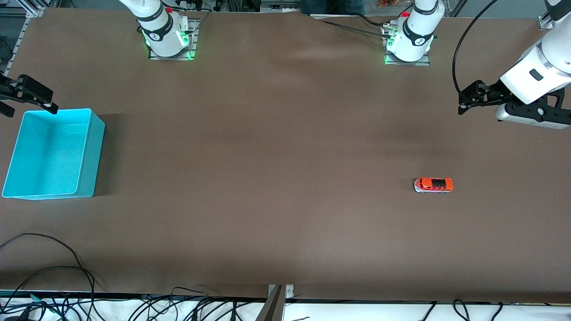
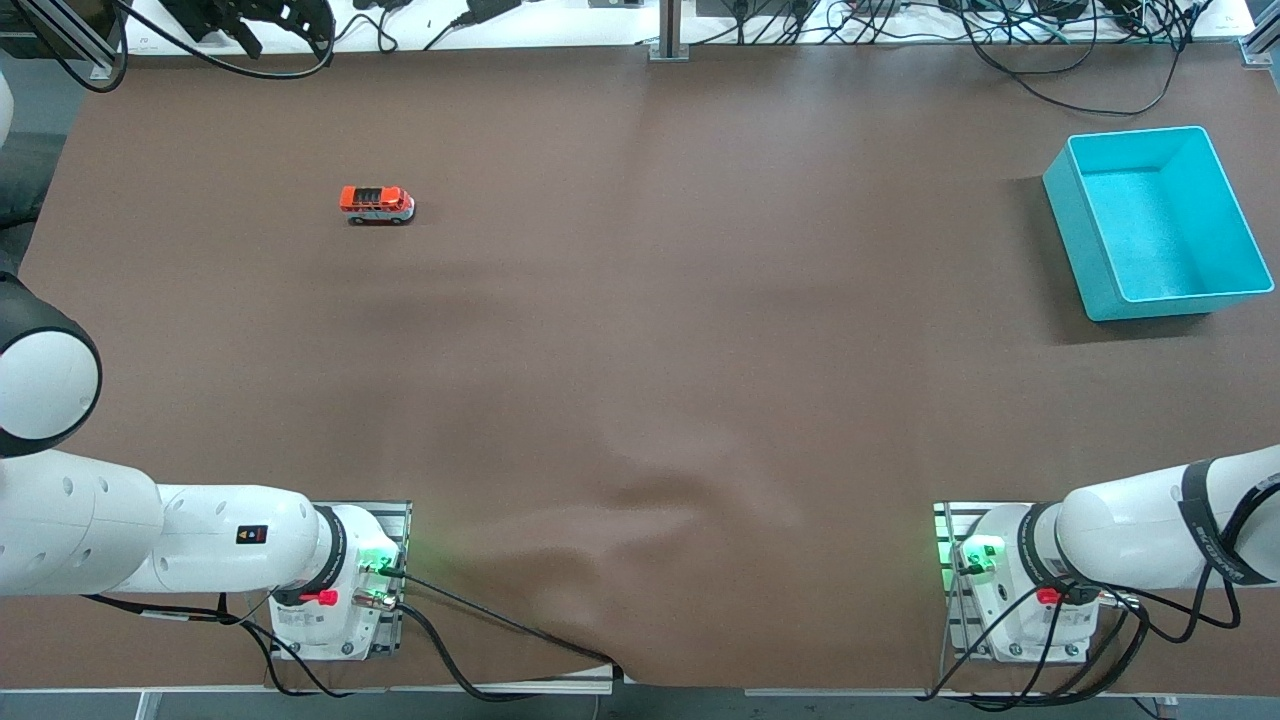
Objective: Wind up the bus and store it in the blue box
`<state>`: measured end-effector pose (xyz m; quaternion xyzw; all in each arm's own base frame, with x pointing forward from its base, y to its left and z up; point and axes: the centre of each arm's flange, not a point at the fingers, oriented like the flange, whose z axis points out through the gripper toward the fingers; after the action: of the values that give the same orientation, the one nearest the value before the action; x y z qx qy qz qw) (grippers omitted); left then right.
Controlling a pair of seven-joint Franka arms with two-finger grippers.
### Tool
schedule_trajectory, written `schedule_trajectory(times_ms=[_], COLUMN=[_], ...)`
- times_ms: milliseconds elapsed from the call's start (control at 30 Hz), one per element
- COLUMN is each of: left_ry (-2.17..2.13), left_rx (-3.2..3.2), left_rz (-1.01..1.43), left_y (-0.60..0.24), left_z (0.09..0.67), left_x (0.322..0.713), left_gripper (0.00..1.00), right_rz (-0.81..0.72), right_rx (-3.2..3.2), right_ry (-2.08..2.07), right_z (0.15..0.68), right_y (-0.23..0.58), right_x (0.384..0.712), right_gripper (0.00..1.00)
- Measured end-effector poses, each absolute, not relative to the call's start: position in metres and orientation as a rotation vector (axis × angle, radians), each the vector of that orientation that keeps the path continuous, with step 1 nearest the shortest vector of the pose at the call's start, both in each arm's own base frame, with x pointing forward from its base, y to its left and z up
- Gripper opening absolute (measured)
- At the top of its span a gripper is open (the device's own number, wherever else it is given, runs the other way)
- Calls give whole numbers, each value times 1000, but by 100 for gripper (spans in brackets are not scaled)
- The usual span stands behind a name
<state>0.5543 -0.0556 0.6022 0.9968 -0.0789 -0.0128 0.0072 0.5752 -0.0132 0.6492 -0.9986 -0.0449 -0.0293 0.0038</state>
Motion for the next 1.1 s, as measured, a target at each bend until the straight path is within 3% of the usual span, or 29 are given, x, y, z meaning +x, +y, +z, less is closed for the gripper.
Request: schedule_trajectory(times_ms=[1100], left_ry=[-262], left_rx=[3121], left_rz=[-44], left_y=[-49], left_z=[600], left_x=[556], left_gripper=[100], right_rz=[-90], right_rx=[-3133], right_ry=[-141], right_z=[649], right_y=[-14], right_x=[576], right_gripper=[100])
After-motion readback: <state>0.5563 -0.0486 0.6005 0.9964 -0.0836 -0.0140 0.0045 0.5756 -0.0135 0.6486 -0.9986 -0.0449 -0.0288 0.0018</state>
